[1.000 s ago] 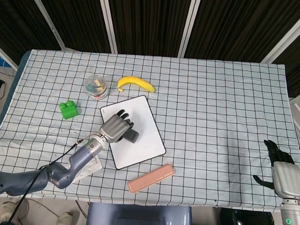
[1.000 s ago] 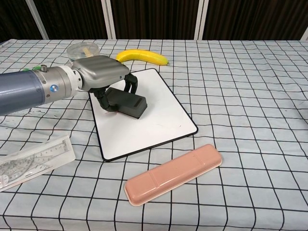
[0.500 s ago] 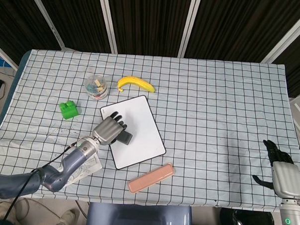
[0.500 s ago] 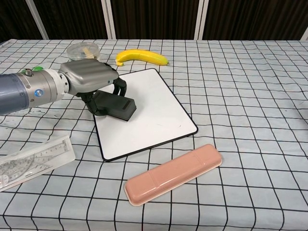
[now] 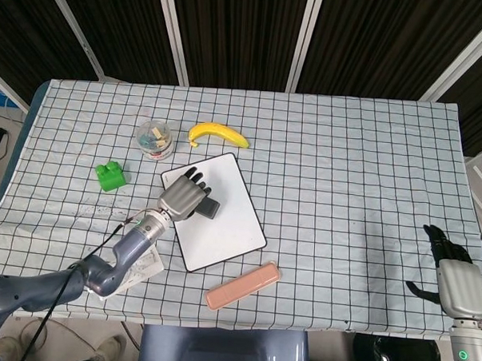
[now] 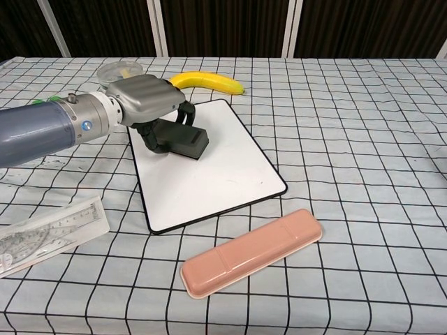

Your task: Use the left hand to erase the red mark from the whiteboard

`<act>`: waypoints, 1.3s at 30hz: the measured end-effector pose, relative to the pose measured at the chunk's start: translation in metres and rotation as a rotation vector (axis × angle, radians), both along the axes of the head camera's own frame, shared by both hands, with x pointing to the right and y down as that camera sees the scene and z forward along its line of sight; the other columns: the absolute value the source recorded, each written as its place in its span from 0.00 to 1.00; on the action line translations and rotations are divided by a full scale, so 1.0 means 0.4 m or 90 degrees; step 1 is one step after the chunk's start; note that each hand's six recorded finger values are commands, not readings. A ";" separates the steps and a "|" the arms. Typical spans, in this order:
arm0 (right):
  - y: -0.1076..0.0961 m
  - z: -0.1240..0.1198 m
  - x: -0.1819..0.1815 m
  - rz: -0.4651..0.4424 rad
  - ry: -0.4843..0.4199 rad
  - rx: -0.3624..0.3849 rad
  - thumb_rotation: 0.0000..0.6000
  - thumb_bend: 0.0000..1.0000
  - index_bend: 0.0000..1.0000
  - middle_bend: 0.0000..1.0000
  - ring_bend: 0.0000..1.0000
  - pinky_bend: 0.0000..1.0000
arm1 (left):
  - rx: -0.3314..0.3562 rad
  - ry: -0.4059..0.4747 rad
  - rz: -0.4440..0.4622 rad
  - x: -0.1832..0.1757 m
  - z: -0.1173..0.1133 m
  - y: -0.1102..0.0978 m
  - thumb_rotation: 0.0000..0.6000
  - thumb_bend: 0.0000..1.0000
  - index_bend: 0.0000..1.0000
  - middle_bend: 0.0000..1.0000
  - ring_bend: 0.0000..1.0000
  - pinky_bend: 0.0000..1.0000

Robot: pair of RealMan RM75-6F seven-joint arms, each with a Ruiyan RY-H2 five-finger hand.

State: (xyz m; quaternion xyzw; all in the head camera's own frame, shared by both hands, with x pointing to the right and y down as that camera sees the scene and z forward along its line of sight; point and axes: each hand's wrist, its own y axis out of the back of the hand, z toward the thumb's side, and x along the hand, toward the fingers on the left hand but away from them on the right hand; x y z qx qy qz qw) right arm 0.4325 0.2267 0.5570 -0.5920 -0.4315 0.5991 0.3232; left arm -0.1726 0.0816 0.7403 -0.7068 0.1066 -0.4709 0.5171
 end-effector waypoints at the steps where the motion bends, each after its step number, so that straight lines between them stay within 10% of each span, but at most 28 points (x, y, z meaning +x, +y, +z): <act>1: 0.000 0.000 0.000 0.000 0.000 0.000 1.00 0.04 0.06 0.11 0.21 0.21 | 0.000 0.005 -0.002 0.003 0.000 -0.001 1.00 0.25 0.45 0.47 0.18 0.15; 20: 0.002 -0.002 -0.005 -0.002 -0.002 0.003 1.00 0.04 0.06 0.12 0.21 0.21 | 0.029 0.006 -0.042 -0.161 -0.163 -0.047 1.00 0.25 0.44 0.46 0.18 0.15; 39: 0.002 -0.005 -0.009 -0.006 -0.007 0.006 1.00 0.04 0.06 0.12 0.21 0.21 | 0.028 -0.043 -0.137 -0.486 -0.298 0.127 1.00 0.24 0.43 0.45 0.18 0.16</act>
